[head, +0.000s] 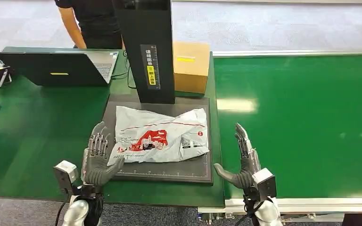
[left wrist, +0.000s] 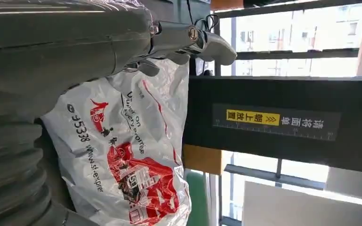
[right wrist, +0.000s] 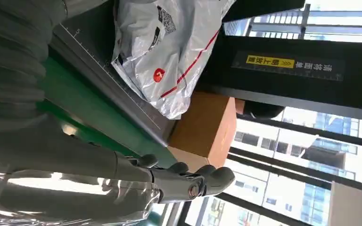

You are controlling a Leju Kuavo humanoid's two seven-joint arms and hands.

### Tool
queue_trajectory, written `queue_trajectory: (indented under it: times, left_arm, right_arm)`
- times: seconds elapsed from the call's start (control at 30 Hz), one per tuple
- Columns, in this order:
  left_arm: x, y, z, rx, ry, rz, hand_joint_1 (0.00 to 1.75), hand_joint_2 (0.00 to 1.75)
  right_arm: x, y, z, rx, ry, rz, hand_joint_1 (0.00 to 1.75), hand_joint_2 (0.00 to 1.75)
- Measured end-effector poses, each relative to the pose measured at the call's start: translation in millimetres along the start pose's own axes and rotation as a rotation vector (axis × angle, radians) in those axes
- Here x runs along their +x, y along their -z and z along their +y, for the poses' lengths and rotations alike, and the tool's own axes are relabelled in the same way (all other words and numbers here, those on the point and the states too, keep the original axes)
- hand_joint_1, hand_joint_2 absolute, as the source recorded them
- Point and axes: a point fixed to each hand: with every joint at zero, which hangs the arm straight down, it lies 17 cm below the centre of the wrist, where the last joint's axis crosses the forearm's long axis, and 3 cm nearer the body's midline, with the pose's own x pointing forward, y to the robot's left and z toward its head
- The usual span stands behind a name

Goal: Moved the parcel from conveyor to table for the left to box.

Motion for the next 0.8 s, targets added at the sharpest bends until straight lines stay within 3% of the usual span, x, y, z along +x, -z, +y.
queue_trajectory:
  times: [0.8]
  left_arm:
    - [1,2,2,-0.009,0.008,-0.005,0.0,1.75]
  right_arm:
    - [24,0,-26,-0.055,-0.024,-0.082,0.0,1.75]
